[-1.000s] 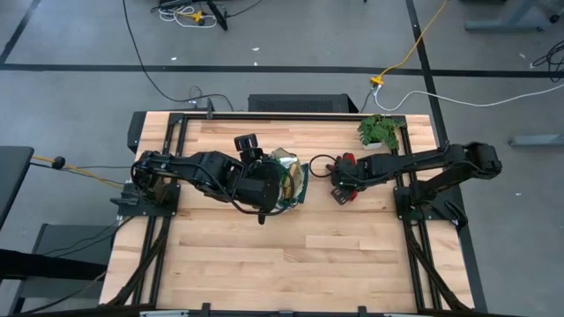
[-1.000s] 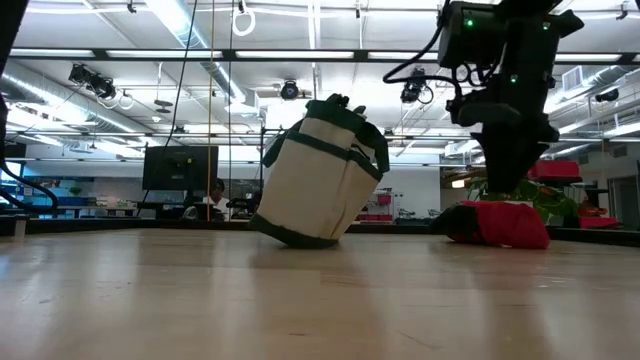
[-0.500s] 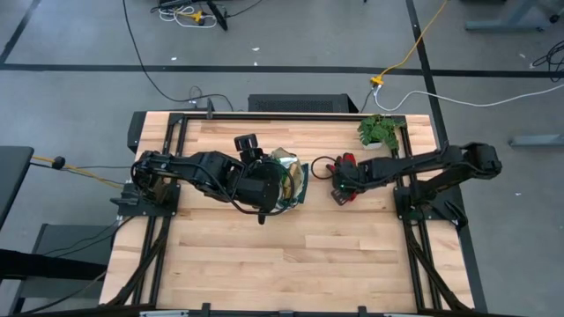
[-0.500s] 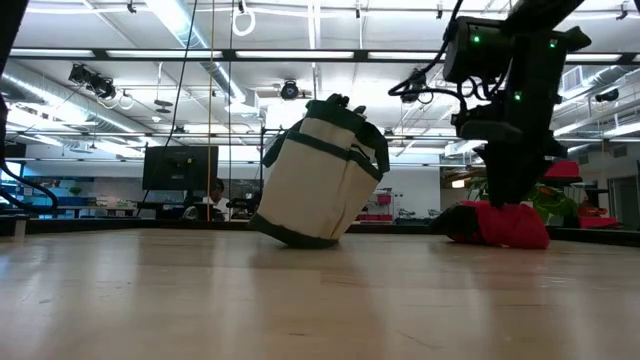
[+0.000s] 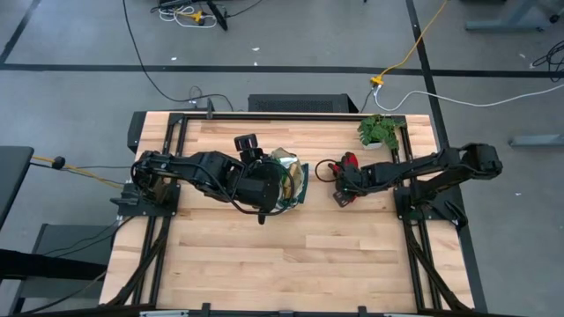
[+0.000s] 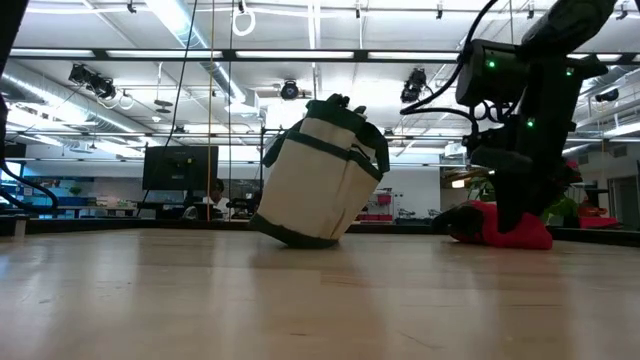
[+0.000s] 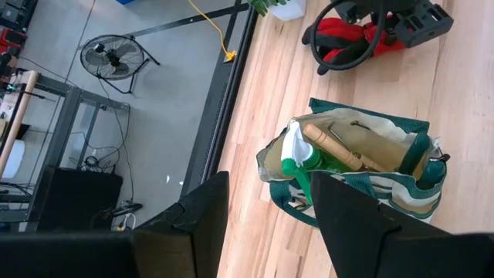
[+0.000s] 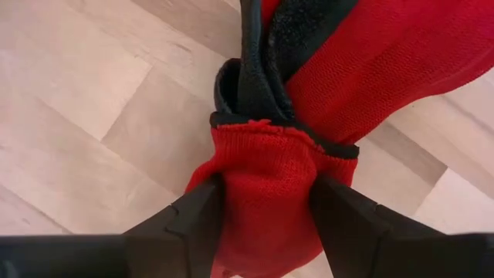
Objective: Pick & Place Garden tools in Gardening bag
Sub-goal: Put the red gloves into the brown gardening bag
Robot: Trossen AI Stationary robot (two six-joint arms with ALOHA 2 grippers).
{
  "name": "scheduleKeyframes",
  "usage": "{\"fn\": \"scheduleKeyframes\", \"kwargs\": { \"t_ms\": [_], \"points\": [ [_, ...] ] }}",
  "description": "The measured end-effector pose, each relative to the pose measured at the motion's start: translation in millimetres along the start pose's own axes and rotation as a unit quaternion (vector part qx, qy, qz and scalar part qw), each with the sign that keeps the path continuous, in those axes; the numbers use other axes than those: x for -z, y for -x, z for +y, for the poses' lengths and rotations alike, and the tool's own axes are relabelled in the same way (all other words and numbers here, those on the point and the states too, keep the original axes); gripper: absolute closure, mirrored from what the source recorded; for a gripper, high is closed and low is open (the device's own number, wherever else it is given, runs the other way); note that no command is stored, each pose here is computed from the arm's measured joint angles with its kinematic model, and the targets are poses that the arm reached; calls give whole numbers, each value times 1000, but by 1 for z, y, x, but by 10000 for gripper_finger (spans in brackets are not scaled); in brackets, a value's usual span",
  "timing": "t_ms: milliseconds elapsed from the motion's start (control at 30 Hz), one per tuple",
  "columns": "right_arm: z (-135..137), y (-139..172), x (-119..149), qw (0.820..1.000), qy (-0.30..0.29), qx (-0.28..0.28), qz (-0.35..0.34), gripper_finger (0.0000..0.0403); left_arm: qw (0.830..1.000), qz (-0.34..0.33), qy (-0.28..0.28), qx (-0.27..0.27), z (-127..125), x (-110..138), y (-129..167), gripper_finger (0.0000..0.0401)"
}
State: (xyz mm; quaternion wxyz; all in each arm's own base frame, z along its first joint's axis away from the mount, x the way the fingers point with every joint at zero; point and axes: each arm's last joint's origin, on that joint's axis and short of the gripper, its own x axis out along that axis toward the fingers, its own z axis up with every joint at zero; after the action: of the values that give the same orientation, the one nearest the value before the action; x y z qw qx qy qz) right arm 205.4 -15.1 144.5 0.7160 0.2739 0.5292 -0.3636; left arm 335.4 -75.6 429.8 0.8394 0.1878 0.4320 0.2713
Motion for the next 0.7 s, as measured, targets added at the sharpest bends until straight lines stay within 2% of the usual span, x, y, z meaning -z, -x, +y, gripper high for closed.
{"fn": "scheduleKeyframes", "kwargs": {
  "t_ms": [233,333,567,700],
  "points": [
    [-1,-1,1,1000,0,1,-2,223,1000,0,0,0,0,0,0,211],
    [-1,-1,1,1000,0,0,-1,259,1000,0,0,0,0,0,0,211],
    [0,-1,1,1000,14,-10,8,381,1000,0,1,0,0,0,0,211],
    [0,-1,1,1000,12,-12,7,382,1000,0,1,0,0,0,0,211]
  ]
}}
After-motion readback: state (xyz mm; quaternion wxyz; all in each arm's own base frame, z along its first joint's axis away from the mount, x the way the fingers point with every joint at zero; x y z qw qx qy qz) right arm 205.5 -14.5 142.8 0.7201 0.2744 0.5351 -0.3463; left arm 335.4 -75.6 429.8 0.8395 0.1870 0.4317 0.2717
